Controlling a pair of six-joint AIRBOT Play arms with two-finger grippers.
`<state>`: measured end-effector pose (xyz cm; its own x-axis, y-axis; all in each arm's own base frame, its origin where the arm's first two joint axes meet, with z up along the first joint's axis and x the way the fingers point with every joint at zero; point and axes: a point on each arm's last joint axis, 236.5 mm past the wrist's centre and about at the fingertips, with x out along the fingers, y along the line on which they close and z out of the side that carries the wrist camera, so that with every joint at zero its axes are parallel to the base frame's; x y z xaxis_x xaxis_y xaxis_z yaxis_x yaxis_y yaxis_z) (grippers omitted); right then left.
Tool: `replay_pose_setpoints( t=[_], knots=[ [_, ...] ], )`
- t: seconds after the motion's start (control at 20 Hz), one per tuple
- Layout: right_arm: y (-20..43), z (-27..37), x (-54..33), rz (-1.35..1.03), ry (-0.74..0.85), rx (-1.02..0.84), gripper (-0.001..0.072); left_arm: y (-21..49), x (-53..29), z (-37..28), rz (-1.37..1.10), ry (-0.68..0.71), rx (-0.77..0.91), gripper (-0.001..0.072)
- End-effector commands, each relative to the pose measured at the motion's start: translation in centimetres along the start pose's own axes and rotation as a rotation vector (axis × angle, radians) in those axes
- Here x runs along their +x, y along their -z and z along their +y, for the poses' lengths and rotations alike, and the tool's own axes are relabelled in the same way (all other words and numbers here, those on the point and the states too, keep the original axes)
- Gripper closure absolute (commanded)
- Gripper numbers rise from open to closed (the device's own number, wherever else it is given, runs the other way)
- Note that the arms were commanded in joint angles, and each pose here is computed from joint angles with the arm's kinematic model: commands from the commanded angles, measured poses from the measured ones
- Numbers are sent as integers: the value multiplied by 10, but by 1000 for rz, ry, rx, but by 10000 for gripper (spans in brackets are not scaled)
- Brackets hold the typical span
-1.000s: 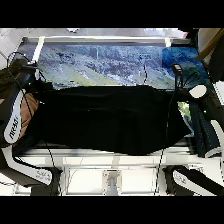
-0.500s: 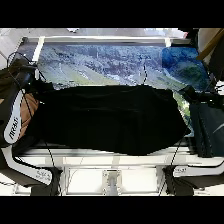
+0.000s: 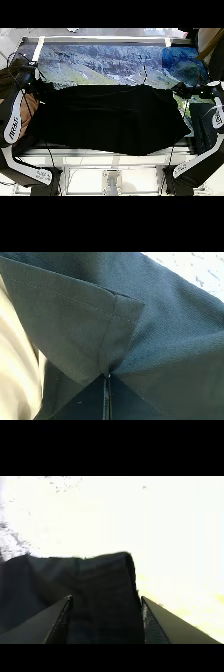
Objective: Fold the clothes and pants, and hang the long-sleeved shirts on hangers.
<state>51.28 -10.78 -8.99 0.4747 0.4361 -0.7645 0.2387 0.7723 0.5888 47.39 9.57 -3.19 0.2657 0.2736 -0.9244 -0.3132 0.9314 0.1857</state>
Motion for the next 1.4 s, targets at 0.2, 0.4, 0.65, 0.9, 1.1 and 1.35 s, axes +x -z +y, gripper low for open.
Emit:
replay_pose_setpoints(
  t=[0.2, 0.4, 0.65, 0.9, 1.1, 1.35],
  knots=[
    [10, 1, 23, 80, 3, -58, 468, 0, 0, -1, 1, 3, -8, 701],
    [-5, 9, 8, 42, 3, -94, 688, -7, -6, 0, -32, 12, -92, 701],
    [-53, 23, -46, -77, 6, -113, 689, -38, -45, 2, -180, 55, -125, 701],
    [-68, 18, -66, -115, 23, -83, 690, -37, -48, 0, -179, 64, -131, 700],
    [-71, 9, -67, -125, 60, -69, 690, -37, -48, 0, -178, 66, -132, 697],
    [-70, 10, -66, -121, 58, -72, 689, -32, -41, -14, -147, 118, -153, 640]
  ],
)
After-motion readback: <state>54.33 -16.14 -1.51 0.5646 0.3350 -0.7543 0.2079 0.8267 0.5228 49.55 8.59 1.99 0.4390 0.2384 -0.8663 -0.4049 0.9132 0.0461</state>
